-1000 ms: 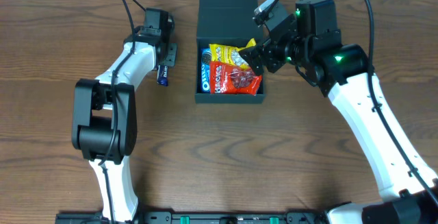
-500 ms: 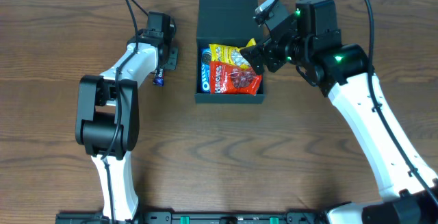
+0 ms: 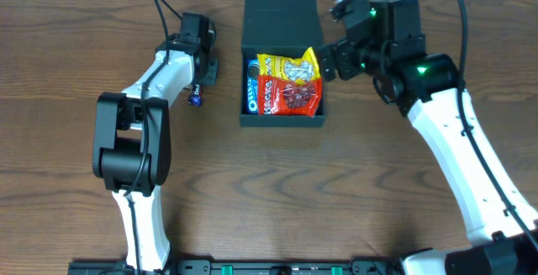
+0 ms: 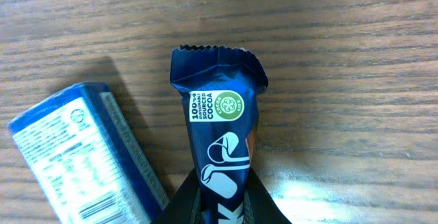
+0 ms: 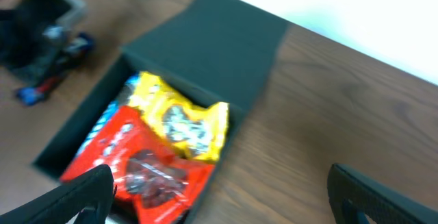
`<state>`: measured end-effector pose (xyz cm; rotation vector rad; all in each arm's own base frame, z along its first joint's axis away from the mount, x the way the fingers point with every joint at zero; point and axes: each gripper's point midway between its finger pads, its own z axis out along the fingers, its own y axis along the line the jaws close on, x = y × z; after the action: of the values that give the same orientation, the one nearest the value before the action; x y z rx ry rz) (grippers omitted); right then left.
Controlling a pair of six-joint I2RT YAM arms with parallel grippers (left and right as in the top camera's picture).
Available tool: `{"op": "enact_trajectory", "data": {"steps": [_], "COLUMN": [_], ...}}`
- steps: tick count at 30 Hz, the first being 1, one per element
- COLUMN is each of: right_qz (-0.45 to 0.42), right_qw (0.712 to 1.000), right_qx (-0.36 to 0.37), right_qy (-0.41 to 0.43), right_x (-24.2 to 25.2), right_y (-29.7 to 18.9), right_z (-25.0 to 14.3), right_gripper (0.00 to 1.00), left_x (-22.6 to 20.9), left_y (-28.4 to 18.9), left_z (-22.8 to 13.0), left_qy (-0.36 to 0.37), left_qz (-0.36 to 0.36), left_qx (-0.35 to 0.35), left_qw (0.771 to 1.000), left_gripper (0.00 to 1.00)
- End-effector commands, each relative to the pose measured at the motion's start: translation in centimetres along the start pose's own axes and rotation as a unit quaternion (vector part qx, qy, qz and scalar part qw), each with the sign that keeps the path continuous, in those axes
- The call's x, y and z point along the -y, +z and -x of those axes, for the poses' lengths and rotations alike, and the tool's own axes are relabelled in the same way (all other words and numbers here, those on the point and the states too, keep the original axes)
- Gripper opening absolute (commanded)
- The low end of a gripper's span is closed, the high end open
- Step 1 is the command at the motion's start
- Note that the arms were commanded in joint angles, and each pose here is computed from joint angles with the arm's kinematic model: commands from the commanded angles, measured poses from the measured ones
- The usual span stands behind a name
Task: Pack container
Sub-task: 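Carry the Dairy Milk bar into the box's left side and release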
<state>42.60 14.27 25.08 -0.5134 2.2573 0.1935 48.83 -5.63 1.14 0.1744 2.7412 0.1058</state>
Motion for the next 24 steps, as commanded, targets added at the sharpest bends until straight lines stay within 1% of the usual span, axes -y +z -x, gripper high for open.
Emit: {"op": "enact_trajectory", "data": {"steps": [1,6,9,11,14,16,18,24], "right_qz": [-0.06,-0.101,-0.117,-0.124,-0.128,-0.129,-0.129,-0.128], "right_qw": [0.997,0.988,0.984,0.982,0.981,0.981,0.981,0.981], "right_qx": [0.001,0.003,0.003,0.003,0.003,0.003,0.003,-0.003], "right_qy": [0.054,0.116,0.136,0.142,0.146,0.146,0.146,0.146], "right_x": [3.1,6.2,7.8,8.6,9.1,9.1,9.1,9.0], "right_y": [-0.4,-0.9,-1.2,-1.4,-1.5,-1.5,-1.5,-1.5], "right_z": [0.0,-0.6,-0.9,-1.1,-1.2,-1.2,-1.2,-1.5], "right_gripper": [0.99,0.99,0.99,0.99,0.99,0.99,0.99,0.99], "left_x": [-0.5,0.9,2.9,5.2,9.1,10.7,12.6,13.7], "left_y": [-5.5,-10.6,-13.0,-13.9,-14.2,-14.1,-14.0,-12.7], "left_z": [4.5,6.5,7.1,7.2,6.5,5.9,5.0,2.8], "left_qy": [-0.016,-0.033,-0.044,-0.044,-0.056,-0.056,-0.038,-0.018], "left_qz": [0.001,-0.012,-0.03,-0.059,-0.107,-0.115,-0.121,-0.096], "left_qx": [0.072,0.124,0.146,0.151,0.138,0.129,0.118,0.081], "left_qw": [0.997,0.992,0.988,0.986,0.983,0.983,0.985,0.992], "left_gripper": [0.06,0.06,0.06,0.06,0.06,0.06,0.06,0.06]}}
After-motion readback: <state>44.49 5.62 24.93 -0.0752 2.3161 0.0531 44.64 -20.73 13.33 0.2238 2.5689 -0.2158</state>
